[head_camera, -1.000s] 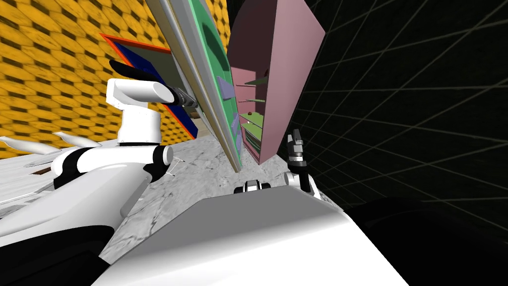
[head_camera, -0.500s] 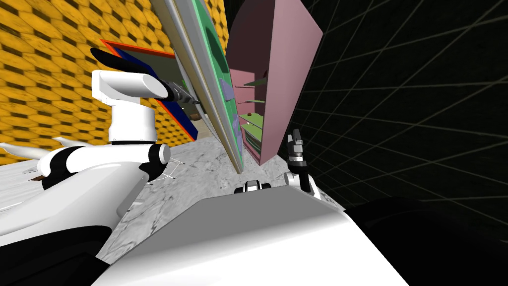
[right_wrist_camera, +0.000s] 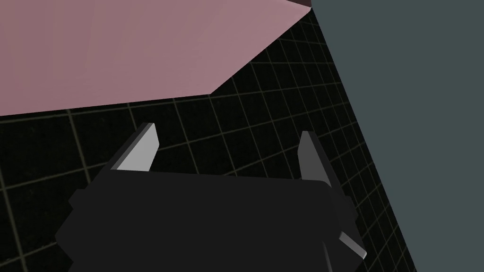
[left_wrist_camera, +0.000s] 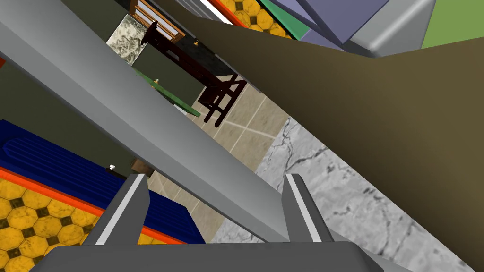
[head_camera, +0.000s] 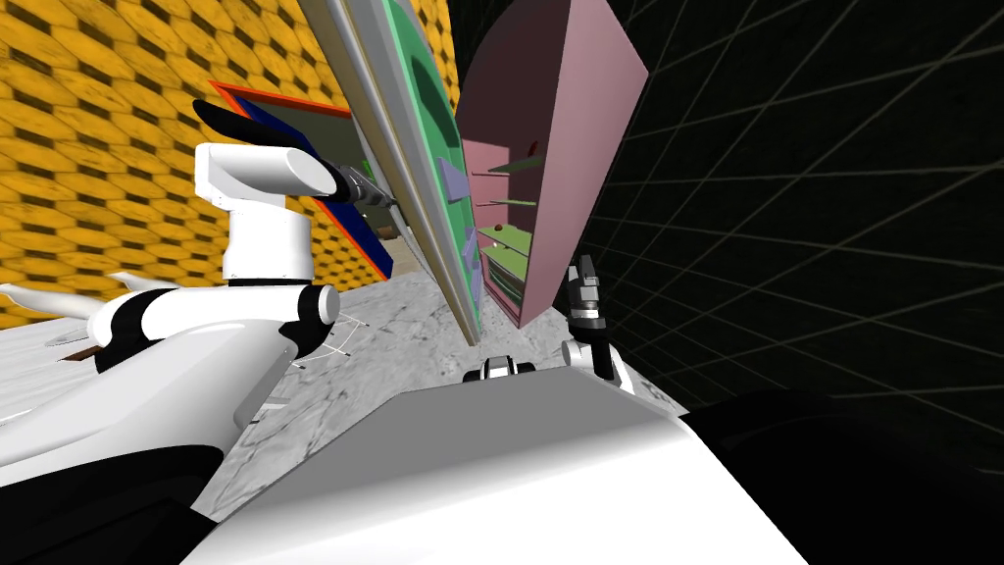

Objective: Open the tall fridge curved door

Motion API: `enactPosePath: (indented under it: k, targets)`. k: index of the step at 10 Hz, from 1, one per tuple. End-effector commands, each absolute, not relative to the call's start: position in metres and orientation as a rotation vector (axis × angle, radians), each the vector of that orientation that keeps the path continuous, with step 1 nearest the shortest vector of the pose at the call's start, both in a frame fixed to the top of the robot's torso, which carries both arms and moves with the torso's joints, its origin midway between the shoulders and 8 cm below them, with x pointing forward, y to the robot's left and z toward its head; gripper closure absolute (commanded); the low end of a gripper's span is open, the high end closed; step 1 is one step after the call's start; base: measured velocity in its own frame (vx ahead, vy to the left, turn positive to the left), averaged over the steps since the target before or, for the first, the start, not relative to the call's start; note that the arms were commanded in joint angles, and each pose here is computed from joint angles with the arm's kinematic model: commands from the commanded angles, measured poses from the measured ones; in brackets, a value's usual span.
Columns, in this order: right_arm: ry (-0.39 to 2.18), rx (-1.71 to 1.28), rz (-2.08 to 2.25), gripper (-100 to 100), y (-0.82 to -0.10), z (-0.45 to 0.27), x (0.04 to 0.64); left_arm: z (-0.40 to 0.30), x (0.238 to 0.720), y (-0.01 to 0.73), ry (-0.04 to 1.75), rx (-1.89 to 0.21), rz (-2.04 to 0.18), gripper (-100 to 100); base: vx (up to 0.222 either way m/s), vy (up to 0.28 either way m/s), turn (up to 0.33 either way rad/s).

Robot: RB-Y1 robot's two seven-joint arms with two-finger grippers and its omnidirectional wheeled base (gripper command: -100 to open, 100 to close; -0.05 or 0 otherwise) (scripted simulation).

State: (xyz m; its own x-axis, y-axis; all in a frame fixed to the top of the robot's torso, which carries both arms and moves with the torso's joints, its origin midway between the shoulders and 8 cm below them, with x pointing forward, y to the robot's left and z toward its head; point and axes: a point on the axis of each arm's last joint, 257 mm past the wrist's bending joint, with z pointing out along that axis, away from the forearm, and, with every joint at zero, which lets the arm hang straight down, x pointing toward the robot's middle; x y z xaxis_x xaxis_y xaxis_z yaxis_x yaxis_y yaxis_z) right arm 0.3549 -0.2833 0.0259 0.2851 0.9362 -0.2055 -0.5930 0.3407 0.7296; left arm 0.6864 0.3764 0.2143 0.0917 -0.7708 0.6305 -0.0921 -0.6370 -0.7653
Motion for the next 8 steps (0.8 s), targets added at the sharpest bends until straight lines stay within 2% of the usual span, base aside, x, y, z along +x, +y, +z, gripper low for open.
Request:
enactPosePath:
  k: [1,5,8]
  targets:
    - [0.693,0.589,1.105,0,-0.283,0.026,0.355,0.223,0.685,0.357,0.892,-1.793,-1.629,100,0.019,0.367,-0.087]
    - [0.693,0.589,1.105,0,-0.283,0.026,0.355,0.227,0.682,0.321,0.977,-1.774,-1.683,100,0.047,0.390,-0.067]
    - [0.693,0.589,1.105,0,-0.283,0.026,0.355,0.229,0.680,0.304,1.021,-1.762,-1.710,100,0.027,0.316,-0.059]
